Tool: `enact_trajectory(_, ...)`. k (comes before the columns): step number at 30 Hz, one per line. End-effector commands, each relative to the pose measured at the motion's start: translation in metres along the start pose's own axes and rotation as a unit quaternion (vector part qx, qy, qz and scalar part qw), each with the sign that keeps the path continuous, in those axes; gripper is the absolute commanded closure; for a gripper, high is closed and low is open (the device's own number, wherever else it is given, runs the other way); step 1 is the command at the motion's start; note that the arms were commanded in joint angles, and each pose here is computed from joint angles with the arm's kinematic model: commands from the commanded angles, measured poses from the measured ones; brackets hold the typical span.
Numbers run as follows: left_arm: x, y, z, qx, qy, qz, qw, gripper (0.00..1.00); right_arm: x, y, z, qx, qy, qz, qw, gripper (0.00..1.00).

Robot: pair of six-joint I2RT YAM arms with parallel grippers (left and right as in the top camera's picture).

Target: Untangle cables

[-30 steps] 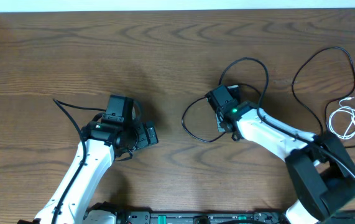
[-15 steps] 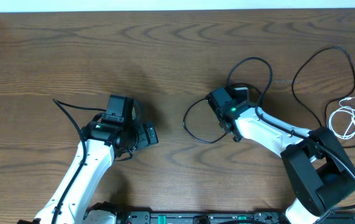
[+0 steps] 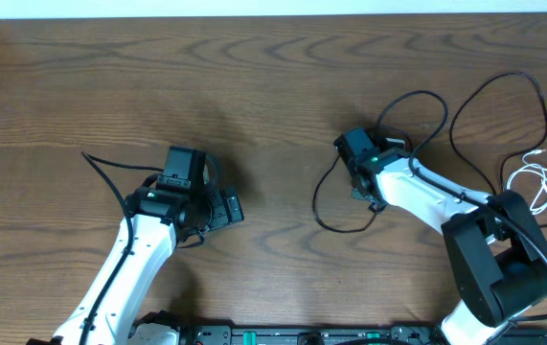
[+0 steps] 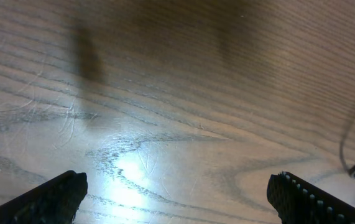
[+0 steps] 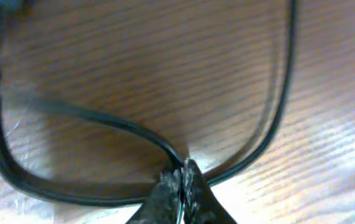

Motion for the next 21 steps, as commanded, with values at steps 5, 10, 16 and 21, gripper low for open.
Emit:
enact_trajectory(5,0.003,-0.001,0.001,0.005,0.003,-0.002,1.0,0.02,-0.024,-0.004,0.026,0.189,-0.137,0.157,0.96,0.98)
enact_trajectory(10,0.003,-0.001,0.001,0.005,0.003,-0.002,1.0,0.02,-0.037,-0.011,0.035,0.226,-0.202,0.173,0.937,0.99)
enact_trajectory(16,0.003,-0.001,0.001,0.005,0.003,-0.002,1.0,0.02,-0.057,-0.025,0.055,0.239,-0.265,0.159,0.92,0.99)
enact_trajectory(21,0.003,-0.001,0.001,0.005,0.003,-0.002,1.0,0.02,-0.064,-0.047,0.08,0.253,-0.317,0.124,0.906,0.99)
Point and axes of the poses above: each gripper's point midway between its finger pads, its own y axis out along the fingers, its own z axis along the line the jaws close on, x = y × z, the point moved 6 cm from there along -y, back along the fingers, and after that the axes turned 10 degrees about y, right-handed, at the moved point
